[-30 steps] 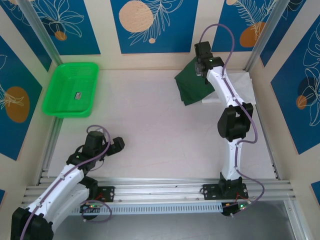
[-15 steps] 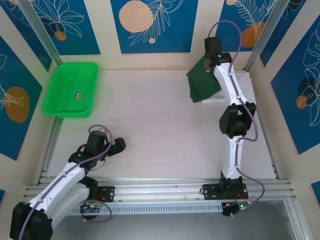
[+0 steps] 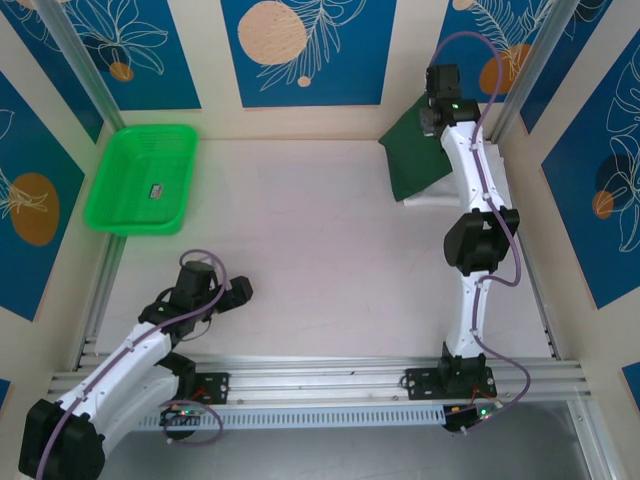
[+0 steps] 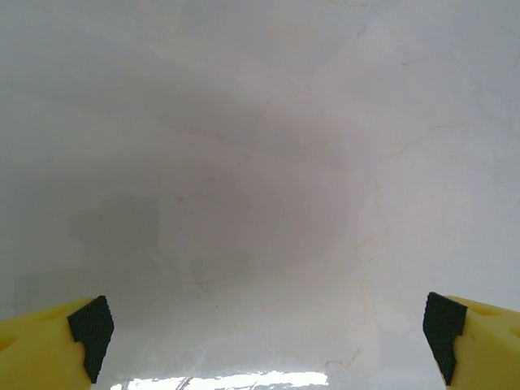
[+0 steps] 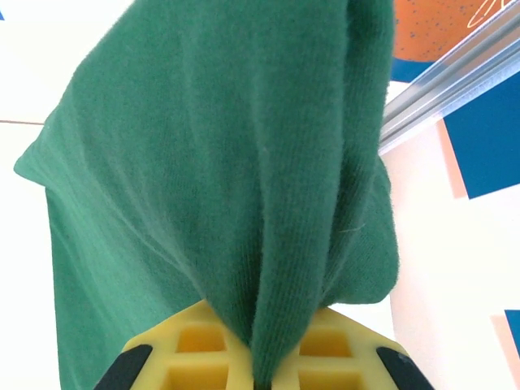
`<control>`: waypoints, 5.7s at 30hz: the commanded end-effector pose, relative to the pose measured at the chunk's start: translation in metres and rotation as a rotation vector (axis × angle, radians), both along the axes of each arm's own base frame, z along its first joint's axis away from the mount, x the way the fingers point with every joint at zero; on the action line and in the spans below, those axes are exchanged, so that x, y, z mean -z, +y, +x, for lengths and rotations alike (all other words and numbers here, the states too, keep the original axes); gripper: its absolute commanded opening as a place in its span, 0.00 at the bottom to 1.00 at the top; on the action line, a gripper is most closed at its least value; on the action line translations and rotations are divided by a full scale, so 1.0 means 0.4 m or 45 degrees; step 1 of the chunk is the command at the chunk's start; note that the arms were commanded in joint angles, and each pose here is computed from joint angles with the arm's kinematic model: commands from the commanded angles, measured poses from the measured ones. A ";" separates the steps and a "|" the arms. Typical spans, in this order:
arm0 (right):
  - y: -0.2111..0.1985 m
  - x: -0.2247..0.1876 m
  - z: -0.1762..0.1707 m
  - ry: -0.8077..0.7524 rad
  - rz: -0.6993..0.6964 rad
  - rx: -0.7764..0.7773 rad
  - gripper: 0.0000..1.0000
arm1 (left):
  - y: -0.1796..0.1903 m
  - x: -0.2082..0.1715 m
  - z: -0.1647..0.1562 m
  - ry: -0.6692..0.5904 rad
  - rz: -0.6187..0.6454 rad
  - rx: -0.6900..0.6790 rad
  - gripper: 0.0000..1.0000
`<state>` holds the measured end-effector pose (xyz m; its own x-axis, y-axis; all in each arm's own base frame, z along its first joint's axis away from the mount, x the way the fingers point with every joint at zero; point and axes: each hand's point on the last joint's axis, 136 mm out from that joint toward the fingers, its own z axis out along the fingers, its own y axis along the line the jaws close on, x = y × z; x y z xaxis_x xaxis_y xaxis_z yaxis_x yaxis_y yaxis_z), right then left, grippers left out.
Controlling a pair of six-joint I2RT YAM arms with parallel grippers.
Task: Fold and stack the t-shirts
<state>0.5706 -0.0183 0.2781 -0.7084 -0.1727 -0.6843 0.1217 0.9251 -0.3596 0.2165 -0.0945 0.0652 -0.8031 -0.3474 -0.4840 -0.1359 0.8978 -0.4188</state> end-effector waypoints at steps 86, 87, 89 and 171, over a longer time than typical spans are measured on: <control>0.165 0.183 -0.563 -0.541 0.655 -0.398 0.99 | 0.123 -0.682 0.264 -0.938 0.648 -0.185 1.00; 0.147 0.202 -0.558 -0.532 0.681 -0.364 0.99 | 0.147 -0.659 0.286 -0.918 0.621 -0.210 1.00; 0.119 0.243 -0.549 -0.522 0.697 -0.313 1.00 | 0.197 -0.595 0.314 -0.904 0.568 -0.301 1.00; 0.089 0.462 -0.434 -0.505 0.580 -0.267 0.99 | 0.168 -0.056 0.448 -0.766 0.636 0.157 1.00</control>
